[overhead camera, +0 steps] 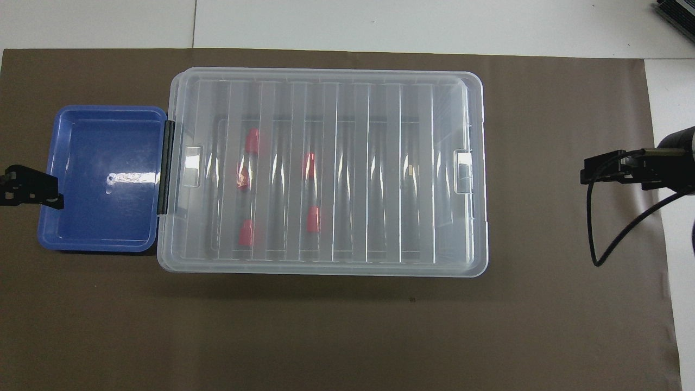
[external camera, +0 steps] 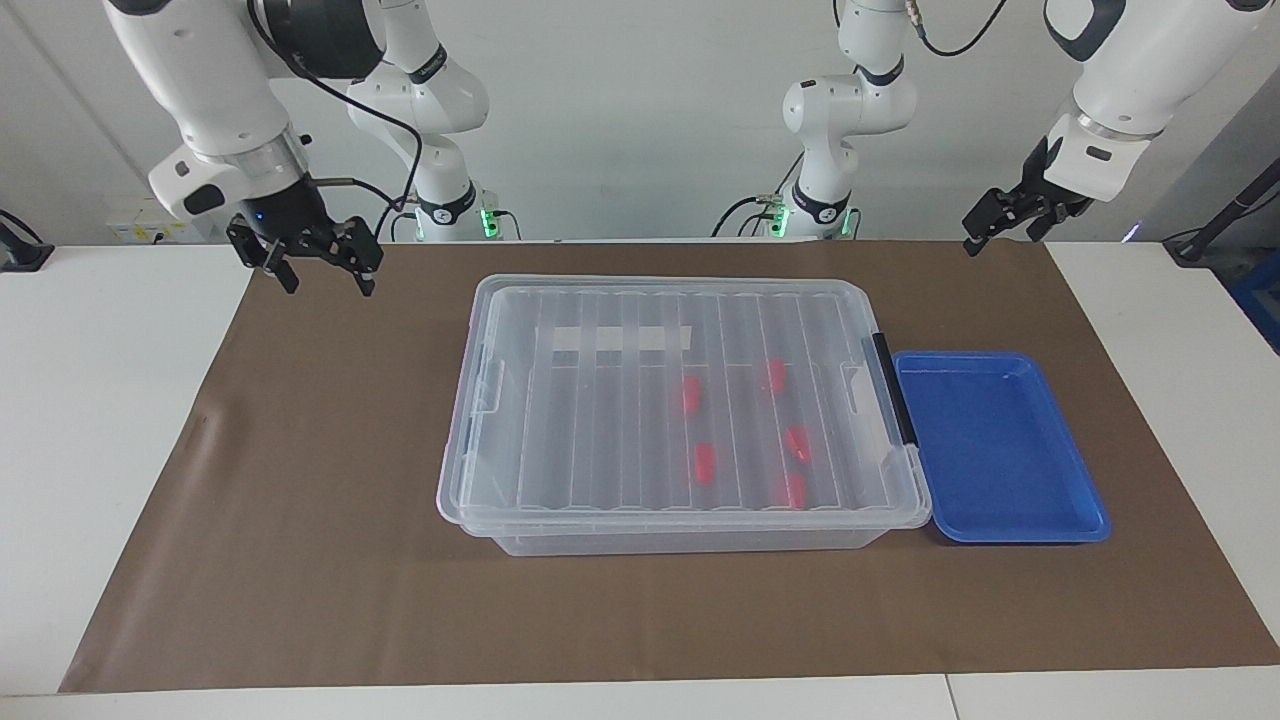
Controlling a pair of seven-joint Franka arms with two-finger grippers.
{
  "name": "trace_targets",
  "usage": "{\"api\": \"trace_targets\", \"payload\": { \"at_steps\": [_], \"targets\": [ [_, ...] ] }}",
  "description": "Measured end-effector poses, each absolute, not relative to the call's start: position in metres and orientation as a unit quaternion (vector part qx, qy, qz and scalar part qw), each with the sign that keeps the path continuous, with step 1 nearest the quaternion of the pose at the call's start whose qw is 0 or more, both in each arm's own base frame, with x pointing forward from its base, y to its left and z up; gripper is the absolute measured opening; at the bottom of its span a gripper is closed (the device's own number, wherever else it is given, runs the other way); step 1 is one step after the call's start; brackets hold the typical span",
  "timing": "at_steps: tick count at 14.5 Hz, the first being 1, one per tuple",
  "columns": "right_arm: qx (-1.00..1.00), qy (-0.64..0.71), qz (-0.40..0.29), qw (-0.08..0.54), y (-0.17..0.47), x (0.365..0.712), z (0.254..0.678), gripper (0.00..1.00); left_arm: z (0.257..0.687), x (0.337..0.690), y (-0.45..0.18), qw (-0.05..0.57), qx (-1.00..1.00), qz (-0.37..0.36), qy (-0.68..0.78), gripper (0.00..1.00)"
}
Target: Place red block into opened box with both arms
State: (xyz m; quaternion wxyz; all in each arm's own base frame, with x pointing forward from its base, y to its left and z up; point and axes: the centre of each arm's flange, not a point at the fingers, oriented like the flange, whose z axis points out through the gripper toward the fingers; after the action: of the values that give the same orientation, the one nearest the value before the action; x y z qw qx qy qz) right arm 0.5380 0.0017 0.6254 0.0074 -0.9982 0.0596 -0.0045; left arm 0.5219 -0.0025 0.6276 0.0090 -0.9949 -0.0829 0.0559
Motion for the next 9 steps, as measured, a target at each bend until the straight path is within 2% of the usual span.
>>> {"api": "trace_targets", "payload": {
  "at_steps": [9],
  "targets": [
    [-1.0,0.022,0.013,0.002,-0.009,0.534,0.6252,1.0,0.6276,0.5219,-0.0026,0.009,-0.995,0.056,-0.083,1.0]
  ]
}}
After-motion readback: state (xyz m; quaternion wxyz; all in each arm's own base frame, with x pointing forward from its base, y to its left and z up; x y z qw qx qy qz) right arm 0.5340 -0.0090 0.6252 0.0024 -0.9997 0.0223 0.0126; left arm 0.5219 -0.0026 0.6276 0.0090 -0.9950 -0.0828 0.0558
